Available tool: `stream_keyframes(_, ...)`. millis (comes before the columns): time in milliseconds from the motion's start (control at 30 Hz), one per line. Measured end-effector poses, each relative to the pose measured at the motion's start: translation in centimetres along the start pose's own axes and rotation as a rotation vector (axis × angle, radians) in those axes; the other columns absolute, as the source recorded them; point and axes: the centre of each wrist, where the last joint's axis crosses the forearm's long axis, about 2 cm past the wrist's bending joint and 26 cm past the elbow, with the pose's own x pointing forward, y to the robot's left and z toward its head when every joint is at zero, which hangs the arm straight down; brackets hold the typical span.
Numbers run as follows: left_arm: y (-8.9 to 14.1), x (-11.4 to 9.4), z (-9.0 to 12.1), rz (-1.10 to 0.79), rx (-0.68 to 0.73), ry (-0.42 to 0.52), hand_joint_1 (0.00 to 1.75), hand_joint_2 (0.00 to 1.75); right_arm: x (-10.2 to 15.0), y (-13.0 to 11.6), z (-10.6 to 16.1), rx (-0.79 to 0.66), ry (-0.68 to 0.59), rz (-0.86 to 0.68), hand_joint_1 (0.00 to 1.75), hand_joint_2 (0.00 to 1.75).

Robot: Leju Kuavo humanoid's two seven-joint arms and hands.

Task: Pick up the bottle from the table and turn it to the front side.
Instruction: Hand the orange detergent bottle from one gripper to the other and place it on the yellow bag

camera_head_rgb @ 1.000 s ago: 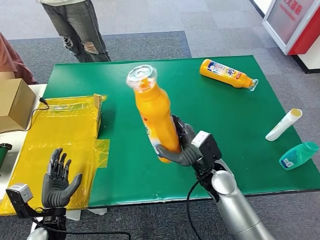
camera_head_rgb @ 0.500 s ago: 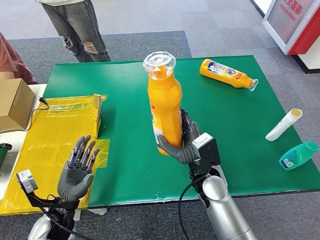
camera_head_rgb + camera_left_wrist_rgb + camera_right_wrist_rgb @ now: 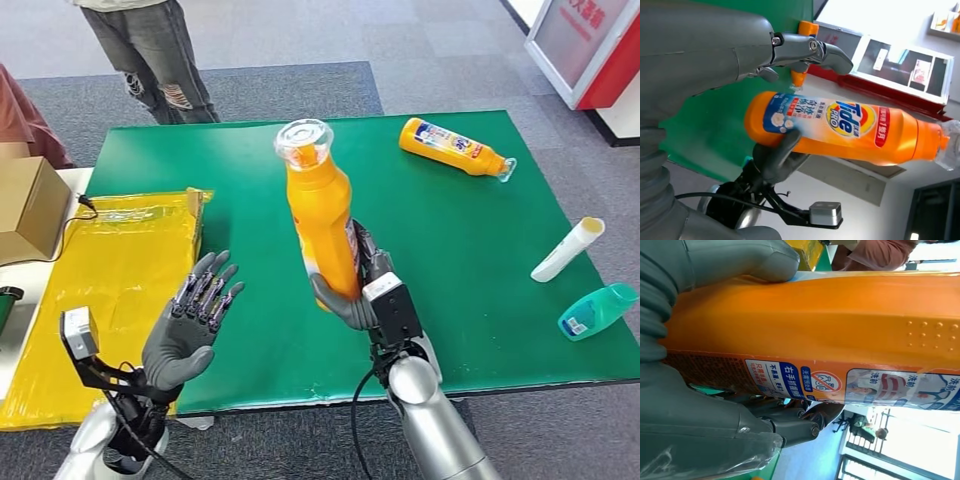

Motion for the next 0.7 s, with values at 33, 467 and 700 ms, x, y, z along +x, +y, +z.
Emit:
stream_keyframes(33, 0.1, 0.3, -0.4, -0.008, -0.005, 0.002, 0.0, 1.75, 0.0, 0.1, 0.0, 0.002, 0.0, -0.001, 1.75, 1.75)
stream_keyframes(467, 2.3, 4.0, -4.6, -0.098, 0.018, -0.037, 0.0, 1.75, 0.7, 1.8, -0.3, 0.07, -0.037, -0.014, 1.75, 1.75)
stream_keyframes(700, 3.2, 4.6, -5.9, -0.107, 0.042, -0.032, 0.0, 1.75, 1.2, 2.5, -0.9, 0.104, -0.058, -0.011, 1.75, 1.75)
